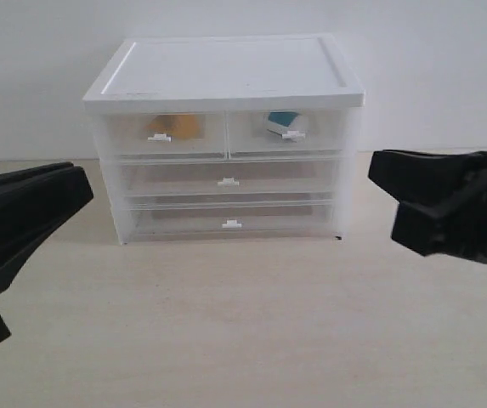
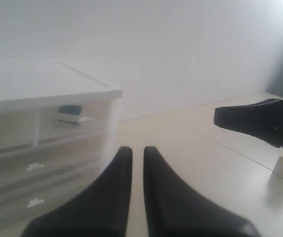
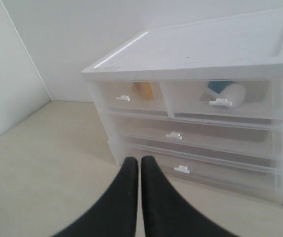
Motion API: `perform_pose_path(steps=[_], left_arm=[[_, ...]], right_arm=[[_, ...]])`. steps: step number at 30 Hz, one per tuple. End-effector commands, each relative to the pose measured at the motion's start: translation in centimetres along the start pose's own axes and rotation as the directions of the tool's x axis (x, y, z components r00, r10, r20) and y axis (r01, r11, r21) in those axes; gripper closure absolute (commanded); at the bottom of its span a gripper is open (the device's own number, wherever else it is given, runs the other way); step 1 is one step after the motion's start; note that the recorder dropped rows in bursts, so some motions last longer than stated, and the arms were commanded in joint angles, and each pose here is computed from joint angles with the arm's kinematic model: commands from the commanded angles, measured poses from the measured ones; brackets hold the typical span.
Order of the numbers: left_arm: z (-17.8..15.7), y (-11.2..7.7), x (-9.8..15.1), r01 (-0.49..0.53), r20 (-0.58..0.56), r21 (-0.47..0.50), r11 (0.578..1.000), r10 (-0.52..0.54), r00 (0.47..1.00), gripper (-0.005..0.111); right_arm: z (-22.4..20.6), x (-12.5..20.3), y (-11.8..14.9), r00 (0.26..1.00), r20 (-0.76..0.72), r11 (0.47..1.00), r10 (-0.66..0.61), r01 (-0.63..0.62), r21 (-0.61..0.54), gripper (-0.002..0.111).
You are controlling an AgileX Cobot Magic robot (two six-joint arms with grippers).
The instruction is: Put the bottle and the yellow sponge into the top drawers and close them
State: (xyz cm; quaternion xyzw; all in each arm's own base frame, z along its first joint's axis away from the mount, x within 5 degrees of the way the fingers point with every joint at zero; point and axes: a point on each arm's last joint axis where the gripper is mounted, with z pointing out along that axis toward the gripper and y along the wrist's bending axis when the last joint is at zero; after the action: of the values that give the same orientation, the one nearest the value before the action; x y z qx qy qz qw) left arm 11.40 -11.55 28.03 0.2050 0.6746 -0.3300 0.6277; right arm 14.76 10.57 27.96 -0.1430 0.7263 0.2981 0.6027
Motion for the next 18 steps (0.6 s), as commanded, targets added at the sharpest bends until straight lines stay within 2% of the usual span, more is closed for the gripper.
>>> perform_pose_path(steps=[1,6,18], left_arm=[[-0.1,0.0,0.3,0.079,-0.012,0.003,0.997,-0.079,0.997,0.099],[-0.1,0.0,0.5,0.079,-0.03,0.0,0.997,-0.079,0.996,0.099],[-0.2,0.0,0.5,0.079,-0.032,0.0,0.997,-0.079,0.996,0.099]], right_arm=[[-1.6,0.7,-0.1,1.0,-0.013,1.0,-0.001,0.001,0.011,0.108],[-2.1,1.6,-0.6,0.992,-0.126,0.997,0.003,0.006,0.071,0.108],[-2.1,1.7,-0.7,0.991,-0.137,0.997,0.003,0.007,0.077,0.108]])
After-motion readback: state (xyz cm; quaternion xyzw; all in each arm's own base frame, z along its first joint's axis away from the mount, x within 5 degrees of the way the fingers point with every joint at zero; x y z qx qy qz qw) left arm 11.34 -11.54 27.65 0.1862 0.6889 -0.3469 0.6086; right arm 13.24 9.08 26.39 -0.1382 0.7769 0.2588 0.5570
